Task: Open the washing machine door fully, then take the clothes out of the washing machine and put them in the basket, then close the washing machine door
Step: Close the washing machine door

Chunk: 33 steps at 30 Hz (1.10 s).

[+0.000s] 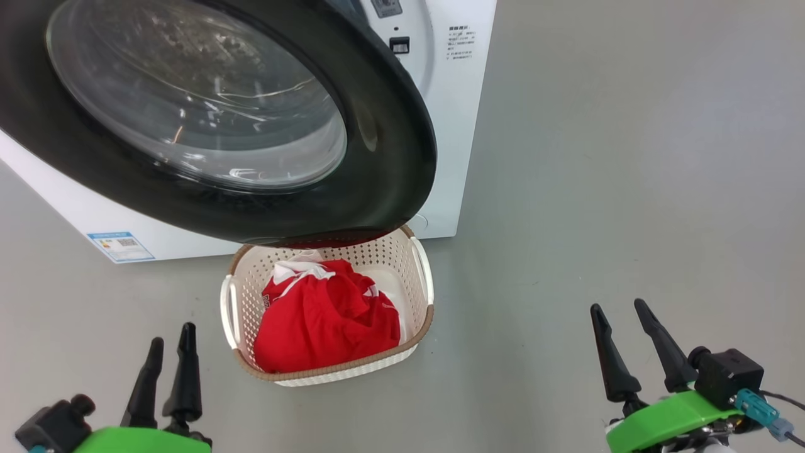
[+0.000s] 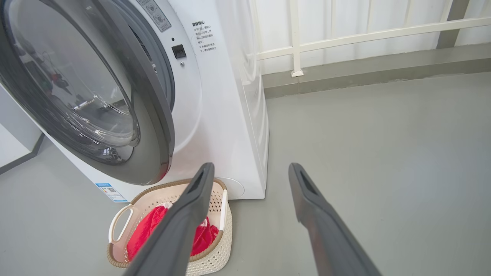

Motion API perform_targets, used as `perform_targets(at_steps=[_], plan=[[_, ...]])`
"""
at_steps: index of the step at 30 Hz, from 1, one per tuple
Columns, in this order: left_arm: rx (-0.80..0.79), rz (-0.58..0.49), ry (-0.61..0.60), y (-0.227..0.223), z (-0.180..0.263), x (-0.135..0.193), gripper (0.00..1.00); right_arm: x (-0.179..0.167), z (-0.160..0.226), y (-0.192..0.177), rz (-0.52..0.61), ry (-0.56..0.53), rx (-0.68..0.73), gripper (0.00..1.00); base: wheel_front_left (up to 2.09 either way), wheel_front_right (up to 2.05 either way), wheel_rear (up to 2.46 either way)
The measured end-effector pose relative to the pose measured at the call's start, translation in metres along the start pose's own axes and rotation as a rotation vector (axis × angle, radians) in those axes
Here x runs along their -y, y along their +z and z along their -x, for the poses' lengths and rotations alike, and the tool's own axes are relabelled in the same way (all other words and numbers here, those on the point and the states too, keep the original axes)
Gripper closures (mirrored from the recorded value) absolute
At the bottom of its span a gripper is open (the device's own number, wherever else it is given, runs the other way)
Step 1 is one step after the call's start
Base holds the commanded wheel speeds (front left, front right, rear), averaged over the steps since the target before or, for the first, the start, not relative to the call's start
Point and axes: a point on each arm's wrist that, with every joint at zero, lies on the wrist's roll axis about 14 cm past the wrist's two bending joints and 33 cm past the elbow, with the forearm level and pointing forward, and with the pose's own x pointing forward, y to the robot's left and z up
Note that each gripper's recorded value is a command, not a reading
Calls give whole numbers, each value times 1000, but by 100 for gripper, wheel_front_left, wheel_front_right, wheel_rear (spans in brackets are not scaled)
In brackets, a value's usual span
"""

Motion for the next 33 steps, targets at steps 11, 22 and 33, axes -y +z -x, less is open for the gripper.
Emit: perform_targets(at_steps=[11, 22, 33], plan=[[-10, -301, -58, -3, 12, 9, 0, 7, 5, -3, 0, -22, -8, 0, 0, 0, 0], [65, -515, -65, 18, 13, 16, 0, 8, 5, -3, 4, -26, -9, 0, 0, 0, 0], [63, -532, -51, 15, 17, 13, 0, 7, 4, -3, 8, -22, -10, 0, 0, 0, 0]])
